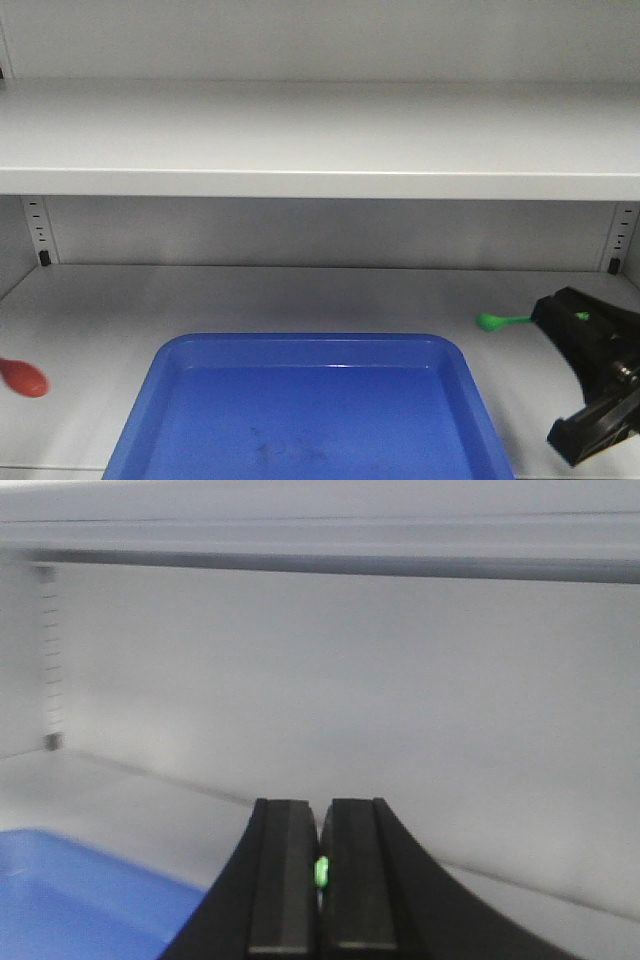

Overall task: Sort red and green spoons into left cabinet
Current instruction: 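Lower both spoons over the blue tray and open both grippers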

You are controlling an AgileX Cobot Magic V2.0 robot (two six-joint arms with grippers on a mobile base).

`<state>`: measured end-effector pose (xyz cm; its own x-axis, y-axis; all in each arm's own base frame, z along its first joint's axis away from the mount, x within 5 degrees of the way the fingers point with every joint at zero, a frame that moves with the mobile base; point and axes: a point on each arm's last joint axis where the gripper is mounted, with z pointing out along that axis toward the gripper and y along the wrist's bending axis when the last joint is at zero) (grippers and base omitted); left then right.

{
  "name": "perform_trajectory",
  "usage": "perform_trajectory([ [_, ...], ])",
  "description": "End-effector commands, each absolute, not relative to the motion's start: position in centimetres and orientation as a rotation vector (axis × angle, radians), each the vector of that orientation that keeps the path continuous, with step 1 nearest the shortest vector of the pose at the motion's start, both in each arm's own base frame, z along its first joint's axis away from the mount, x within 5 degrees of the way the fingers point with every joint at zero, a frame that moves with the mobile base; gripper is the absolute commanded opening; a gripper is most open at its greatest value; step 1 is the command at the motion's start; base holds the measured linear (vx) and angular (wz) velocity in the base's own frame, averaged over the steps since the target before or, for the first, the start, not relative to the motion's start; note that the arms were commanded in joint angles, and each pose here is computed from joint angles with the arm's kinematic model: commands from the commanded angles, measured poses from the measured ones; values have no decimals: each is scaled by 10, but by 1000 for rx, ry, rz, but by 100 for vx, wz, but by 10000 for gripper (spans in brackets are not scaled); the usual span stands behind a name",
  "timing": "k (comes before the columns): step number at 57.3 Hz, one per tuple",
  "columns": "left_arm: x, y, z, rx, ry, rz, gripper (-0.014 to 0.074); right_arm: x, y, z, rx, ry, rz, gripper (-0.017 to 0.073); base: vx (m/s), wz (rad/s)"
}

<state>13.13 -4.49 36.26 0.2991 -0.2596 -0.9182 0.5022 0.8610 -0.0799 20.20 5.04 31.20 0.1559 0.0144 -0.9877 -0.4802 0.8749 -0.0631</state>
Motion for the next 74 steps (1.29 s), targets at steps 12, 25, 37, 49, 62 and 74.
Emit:
perform_trajectory([
  [12, 175, -63, 352, 214, 1114, -917, -6, 198, 68, 320, -581, 1252, 543, 2, 0, 0],
  [25, 213, -71, 318, 162, 1159, -1140, 22, 216, 74, 301, -566, 1270, 696, 22, 0, 0],
  [37, 236, -91, 296, 157, 1204, -1256, 122, 229, 77, 292, -557, 1289, 757, 67, 0, 0],
  [49, 255, -110, 310, 216, 1174, -1287, 346, 237, 96, 299, -589, 1333, 763, 197, 0, 0],
  [62, 258, -113, 304, 260, 1272, -1229, 583, 244, 93, 297, -504, 1405, 716, 471, 0, 0],
  [74, 256, -116, 302, 313, 1286, -1223, 611, 245, 92, 299, -465, 1388, 730, 643, 0, 0],
])
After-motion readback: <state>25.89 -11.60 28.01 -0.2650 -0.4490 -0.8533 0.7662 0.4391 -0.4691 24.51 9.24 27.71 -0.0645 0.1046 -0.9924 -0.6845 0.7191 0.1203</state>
